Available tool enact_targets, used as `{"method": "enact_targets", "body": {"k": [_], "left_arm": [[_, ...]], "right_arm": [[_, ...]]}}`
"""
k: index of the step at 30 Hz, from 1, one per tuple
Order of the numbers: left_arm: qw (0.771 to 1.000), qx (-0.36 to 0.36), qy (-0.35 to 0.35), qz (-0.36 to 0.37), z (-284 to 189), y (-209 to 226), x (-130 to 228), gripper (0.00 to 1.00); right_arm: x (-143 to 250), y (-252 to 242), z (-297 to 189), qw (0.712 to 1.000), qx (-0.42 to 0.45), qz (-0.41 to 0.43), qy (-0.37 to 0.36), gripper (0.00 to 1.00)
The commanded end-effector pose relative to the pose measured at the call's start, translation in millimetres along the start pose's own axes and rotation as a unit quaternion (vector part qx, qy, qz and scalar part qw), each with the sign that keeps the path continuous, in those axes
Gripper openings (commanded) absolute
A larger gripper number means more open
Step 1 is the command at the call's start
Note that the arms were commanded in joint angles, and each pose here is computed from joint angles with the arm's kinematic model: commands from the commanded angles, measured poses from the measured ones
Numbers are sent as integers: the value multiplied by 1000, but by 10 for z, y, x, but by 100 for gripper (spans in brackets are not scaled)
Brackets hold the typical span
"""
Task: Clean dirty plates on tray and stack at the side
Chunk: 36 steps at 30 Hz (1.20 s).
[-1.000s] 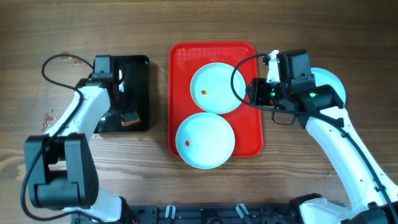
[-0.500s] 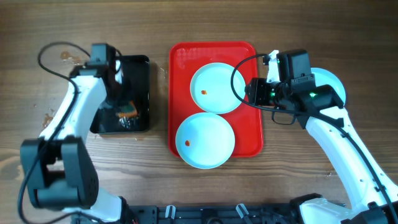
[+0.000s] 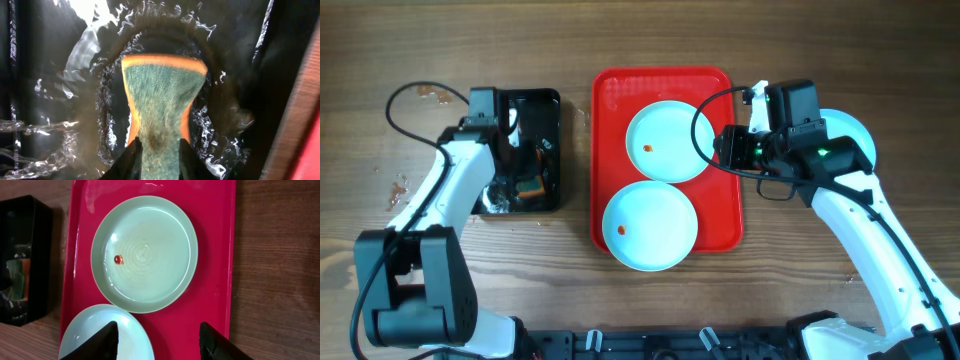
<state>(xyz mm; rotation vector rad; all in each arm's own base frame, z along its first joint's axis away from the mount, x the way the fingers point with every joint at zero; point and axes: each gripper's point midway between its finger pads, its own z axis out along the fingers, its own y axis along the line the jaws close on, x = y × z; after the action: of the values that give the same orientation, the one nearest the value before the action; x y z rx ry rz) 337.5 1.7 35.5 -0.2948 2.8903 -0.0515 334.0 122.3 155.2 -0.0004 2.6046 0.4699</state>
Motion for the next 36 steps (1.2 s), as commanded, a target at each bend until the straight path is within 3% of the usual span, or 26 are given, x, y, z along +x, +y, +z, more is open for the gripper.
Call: {"method": "enact_targets", "body": {"k": [1,3,6,11,19,28,30,36], "left_arm": [[1000,3,17,7,202,15,201,34],[1000,3,16,7,280,23,237,29],[1000,8,10,7,362,11,232,4],[1000,21,-7,8,251,-45,125,4],[998,31,-62,10,-492,-117,-200,4],[1000,5,9,7,289,1,128,4],[1000,4,14,7,294,6,146,4],[999,22,-36,15,-438,-189,-290,4]], "right_arm": [[-73,63,-60,1000,-9,1,-11,53],[-74,63,-60,1000,-9,1,-12,53],[-73,63,-60,1000,-9,1,-11,53],[-74,63,-60,1000,-9,1,-12,53],[-70,62,-60,1000,-9,1,-11,56],[-66,59,-60,1000,-8,-4,-10,58],[-81,50,-60,1000,-5,-5,-13,66],[-168,32,169,999,-6,-47,-15,64]]}}
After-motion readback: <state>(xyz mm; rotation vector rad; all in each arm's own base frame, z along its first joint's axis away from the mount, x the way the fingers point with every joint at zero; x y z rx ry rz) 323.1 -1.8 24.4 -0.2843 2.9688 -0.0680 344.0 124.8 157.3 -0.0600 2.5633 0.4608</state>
